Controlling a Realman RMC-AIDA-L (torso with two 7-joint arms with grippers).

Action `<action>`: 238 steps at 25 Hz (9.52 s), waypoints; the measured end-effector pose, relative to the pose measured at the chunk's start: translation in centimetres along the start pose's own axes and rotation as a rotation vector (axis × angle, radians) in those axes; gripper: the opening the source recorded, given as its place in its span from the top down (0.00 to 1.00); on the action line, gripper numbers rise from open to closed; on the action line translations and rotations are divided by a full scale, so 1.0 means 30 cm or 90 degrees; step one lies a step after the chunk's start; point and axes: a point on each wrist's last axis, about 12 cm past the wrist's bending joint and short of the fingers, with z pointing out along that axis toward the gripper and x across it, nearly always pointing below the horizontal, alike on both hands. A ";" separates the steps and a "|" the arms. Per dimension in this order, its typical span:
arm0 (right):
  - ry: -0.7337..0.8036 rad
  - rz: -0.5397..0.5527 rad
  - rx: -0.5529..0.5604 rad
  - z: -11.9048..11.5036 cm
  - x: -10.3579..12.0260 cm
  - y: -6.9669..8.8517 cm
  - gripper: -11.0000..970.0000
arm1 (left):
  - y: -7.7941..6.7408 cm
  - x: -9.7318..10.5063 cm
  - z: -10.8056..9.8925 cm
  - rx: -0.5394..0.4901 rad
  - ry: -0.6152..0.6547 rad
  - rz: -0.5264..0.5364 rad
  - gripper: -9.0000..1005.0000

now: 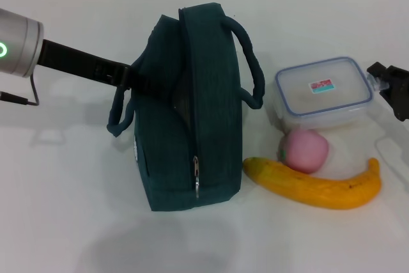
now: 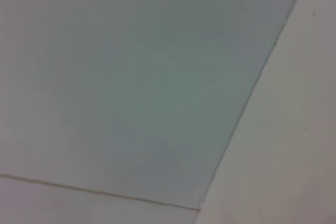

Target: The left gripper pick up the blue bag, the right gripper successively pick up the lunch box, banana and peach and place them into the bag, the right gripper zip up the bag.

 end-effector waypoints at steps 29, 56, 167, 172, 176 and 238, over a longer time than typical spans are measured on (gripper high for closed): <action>-0.101 0.287 -0.214 0.010 -0.035 0.114 0.89 | -0.018 -0.014 0.029 0.013 -0.001 0.020 0.95; 0.117 0.188 -0.381 0.320 0.081 0.438 0.89 | -0.085 -0.114 0.069 0.037 -0.013 0.063 0.95; 0.755 -0.959 0.033 0.192 0.116 0.776 0.27 | 0.000 -0.081 -0.016 -0.011 -0.085 0.027 0.95; 0.805 -0.938 0.058 0.242 0.148 0.763 0.28 | -0.001 -0.081 -0.013 -0.010 -0.085 0.027 0.95; 0.832 -0.911 0.071 0.261 0.153 0.735 0.28 | 0.003 -0.073 -0.014 -0.011 -0.086 0.023 0.95; 0.913 -0.907 0.084 0.381 0.320 0.553 0.52 | 0.017 -0.042 0.001 -0.001 -0.078 0.004 0.95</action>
